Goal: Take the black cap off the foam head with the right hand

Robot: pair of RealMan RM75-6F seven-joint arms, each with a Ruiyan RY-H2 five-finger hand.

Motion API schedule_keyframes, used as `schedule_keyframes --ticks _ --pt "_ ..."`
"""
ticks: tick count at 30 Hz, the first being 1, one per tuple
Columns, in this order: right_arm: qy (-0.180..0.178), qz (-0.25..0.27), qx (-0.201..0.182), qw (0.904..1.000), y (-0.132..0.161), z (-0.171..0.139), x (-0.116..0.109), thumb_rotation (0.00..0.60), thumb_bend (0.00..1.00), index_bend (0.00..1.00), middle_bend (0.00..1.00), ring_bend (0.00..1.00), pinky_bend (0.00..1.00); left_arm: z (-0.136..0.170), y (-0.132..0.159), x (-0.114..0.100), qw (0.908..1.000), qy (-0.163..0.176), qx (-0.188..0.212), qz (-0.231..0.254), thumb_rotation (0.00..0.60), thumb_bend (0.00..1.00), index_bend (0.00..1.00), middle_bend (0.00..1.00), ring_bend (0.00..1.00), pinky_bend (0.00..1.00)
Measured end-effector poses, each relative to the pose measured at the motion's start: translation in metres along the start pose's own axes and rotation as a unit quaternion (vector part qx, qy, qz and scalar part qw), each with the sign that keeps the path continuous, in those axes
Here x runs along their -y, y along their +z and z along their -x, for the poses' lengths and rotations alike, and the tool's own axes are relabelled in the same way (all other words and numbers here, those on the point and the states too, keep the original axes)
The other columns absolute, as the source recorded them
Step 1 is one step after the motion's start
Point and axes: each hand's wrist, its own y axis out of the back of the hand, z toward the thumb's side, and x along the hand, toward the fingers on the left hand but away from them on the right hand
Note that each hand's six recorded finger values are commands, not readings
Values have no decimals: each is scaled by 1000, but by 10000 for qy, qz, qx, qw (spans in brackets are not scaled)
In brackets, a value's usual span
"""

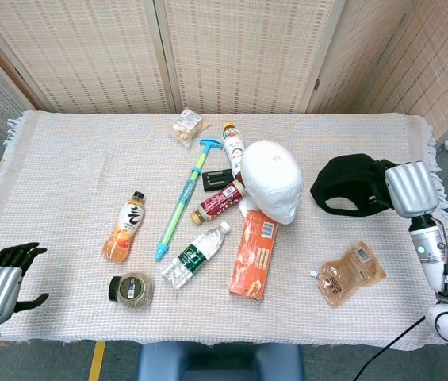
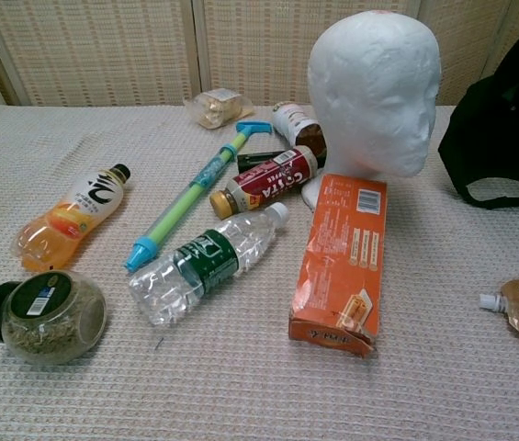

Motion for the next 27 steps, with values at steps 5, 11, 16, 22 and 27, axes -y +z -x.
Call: schedule_keyframes --ticks 5,11,16,22,27 --pt "423 4 -36 9991 6 -5 34 600 504 670 632 783 1000 1 0 0 10000 -2 -4 9 600 82 248 200 173 182" --pt "752 36 -45 9972 14 -8 56 550 32 196 324 372 624 2 0 0 10000 -13 -14 5 600 83 247 199 174 182" --pt "1142 226 36 9932 17 -14 67 402 0 0 135 156 360 3 0 0 10000 -25 -10 2 600 82 246 199 174 182" --pt "1317 474 153 9900 16 -41 53 401 0 0 128 155 359 1 -1 2 10000 -48 -18 -9 600 82 244 195 173 182" --pt "1038 474 470 9924 -3 -80 23 419 0 0 157 168 358 -1 -1 0 10000 26 -16 -13 600 82 244 194 173 182"
